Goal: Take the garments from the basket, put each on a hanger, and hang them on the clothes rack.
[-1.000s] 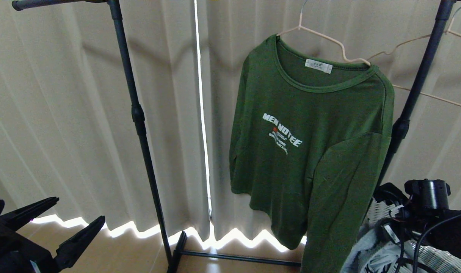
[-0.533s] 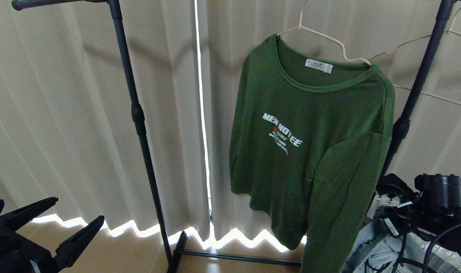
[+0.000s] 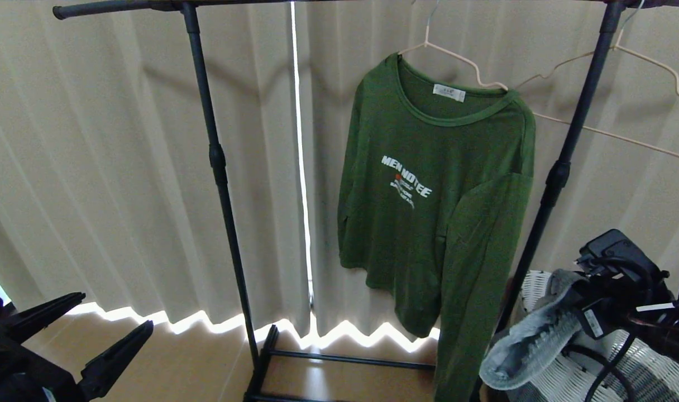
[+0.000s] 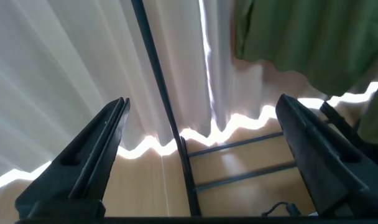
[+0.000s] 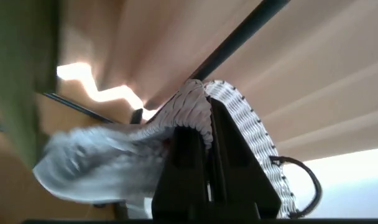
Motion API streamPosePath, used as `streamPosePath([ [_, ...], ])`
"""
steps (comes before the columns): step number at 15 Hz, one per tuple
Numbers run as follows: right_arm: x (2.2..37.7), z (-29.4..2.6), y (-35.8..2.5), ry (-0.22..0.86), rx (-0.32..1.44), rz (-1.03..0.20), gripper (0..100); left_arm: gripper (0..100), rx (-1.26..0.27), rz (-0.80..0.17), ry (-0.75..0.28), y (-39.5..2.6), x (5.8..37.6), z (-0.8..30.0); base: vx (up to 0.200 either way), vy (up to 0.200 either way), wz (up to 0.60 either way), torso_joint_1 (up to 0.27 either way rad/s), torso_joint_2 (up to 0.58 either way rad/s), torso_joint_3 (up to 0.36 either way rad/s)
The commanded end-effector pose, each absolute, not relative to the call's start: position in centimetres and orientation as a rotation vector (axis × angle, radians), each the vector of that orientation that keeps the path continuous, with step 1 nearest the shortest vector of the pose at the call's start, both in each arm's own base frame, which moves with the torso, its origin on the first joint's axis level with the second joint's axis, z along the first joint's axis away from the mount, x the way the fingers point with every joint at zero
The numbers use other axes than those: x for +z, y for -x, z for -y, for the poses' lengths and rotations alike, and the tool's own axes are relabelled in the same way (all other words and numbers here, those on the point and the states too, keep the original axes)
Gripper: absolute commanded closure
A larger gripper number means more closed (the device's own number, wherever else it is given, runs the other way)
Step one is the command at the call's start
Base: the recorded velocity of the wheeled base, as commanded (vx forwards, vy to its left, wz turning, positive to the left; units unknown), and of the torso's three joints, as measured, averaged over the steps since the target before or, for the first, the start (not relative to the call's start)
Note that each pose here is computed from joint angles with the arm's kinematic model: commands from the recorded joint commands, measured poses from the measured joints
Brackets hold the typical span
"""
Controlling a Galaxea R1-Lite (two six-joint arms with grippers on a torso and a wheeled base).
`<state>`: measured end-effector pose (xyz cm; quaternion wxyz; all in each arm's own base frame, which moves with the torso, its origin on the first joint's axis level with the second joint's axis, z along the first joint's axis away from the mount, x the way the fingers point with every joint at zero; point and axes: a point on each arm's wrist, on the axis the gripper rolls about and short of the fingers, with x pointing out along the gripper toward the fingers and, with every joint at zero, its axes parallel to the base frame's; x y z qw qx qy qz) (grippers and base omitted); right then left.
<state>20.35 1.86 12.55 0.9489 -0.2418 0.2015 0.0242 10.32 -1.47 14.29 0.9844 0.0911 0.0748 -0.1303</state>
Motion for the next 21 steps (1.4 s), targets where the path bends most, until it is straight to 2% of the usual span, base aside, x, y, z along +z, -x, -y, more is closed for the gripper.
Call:
streamPosePath([
  [1, 13.5, -2.5, -19.4, 0.493, 0.073, -0.353, 100, 0, -0.263, -0.152, -0.182, -10.1, 14.1, 1.5, -0.2, 0.0, 0.0, -0.002, 0.0, 0.002],
  [3, 14.0, -2.7, -19.0, 0.493, 0.084, -0.325, 100, 0, -0.261, -0.149, -0.179, -9.9, 14.0, 1.4, 0.0, 0.0, 0.0, 0.0, 0.0, 0.0],
  [6, 14.3, -2.6, -18.0, 0.491, 0.08, -0.299, 100, 0, -0.252, -0.085, -0.159, -8.2, 14.1, 1.2, 0.0, 0.0, 0.0, 0.0, 0.0, 0.0],
  [10, 15.2, -2.7, -17.5, 0.485, 0.085, -0.249, 100, 0, -0.272, -0.037, -0.159, -8.0, 14.9, 1.3, 0.0, 0.0, 0.0, 0.0, 0.0, 0.0],
  [15, 16.9, -5.0, -17.6, 0.453, 0.225, -0.145, 100, 0, -0.563, -0.029, -0.168, -9.2, 15.9, 3.2, 0.0, 0.0, 0.0, 0.0, 0.0, 0.0],
  [17, 18.6, -6.8, -18.0, 0.368, 0.292, -0.083, 100, 0, -0.672, -0.07, -0.168, -11.5, 16.7, 5.2, 0.0, 0.0, 0.0, 0.0, 0.0, 0.0],
  [20, 20.5, -8.2, -19.1, 0.31, 0.326, -0.023, 100, 0, -0.797, -0.157, -0.119, -14.5, 17.0, 8.7, 0.0, 0.0, 0.0, 0.0, 0.0, 0.0],
  [21, 21.8, -9.1, -19.6, 0.264, 0.347, 0.018, 100, 0, -0.845, -0.228, -0.037, -16.3, 17.0, 11.1, 0.0, 0.0, 0.0, 0.0, 0.0, 0.0],
])
